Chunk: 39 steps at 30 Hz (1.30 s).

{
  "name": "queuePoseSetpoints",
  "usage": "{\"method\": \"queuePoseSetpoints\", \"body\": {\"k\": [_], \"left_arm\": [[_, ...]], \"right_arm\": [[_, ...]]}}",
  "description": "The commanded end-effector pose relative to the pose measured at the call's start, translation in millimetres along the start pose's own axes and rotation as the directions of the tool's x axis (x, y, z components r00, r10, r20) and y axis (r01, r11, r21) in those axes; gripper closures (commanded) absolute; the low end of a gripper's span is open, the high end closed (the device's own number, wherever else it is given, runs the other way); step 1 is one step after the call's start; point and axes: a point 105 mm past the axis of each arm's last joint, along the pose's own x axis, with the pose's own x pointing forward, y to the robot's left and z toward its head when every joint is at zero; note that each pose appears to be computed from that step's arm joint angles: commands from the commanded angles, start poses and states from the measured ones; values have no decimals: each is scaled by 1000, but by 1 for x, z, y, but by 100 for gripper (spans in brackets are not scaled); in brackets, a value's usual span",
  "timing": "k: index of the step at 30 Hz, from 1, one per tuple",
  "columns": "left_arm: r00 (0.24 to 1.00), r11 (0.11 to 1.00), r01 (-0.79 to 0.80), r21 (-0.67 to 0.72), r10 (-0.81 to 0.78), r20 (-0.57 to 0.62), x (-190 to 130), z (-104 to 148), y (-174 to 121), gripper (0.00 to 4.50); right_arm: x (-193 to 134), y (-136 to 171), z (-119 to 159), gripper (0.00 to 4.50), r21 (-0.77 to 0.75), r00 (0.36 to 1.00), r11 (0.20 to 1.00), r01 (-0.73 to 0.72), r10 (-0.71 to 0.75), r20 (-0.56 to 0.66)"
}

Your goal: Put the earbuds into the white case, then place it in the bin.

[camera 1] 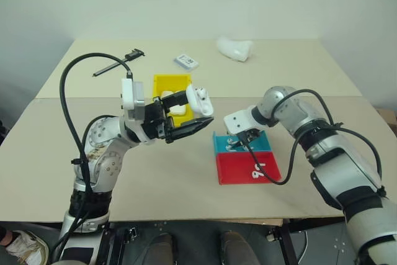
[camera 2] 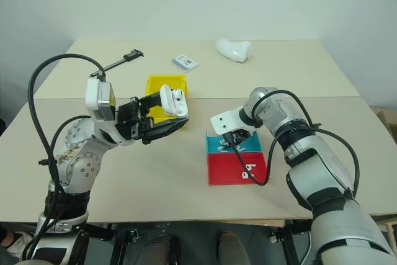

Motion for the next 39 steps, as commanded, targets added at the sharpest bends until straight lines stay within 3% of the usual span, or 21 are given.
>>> {"method": "queuePoseSetpoints", "body": {"k": [1,3,9,10,22,31,39], "left_arm": [[1000,998,11,60,-13,28,1,15,-4,172],[1000,998,11,60,-13,27,1,15,-5,172],[1000,998,12,57,-13,24,1,14,-5,172],[1000,998,12,56,-14,24,1,13,-4,172],[999,999,26,45,-28,27,3,10,-3,172],[999,998,37,45,-38,32,4,9,-2,172],[999,998,40,48,-41,28,4,9,-3,172]], "right_arm": [[-1,-5,1,180,-10,1000,1000,16,-16,1],[1,-4,0,217,-4,1000,1000,14,-14,-1],[5,1,1,435,-1,1000,1000,-12,12,28],[5,2,1,448,-3,1000,1000,-14,14,27],[-8,9,-8,448,20,999,1000,-16,15,38],[-11,14,-18,160,42,1000,999,-18,19,-11],[-13,1,-2,160,16,999,1000,24,-25,34]]}}
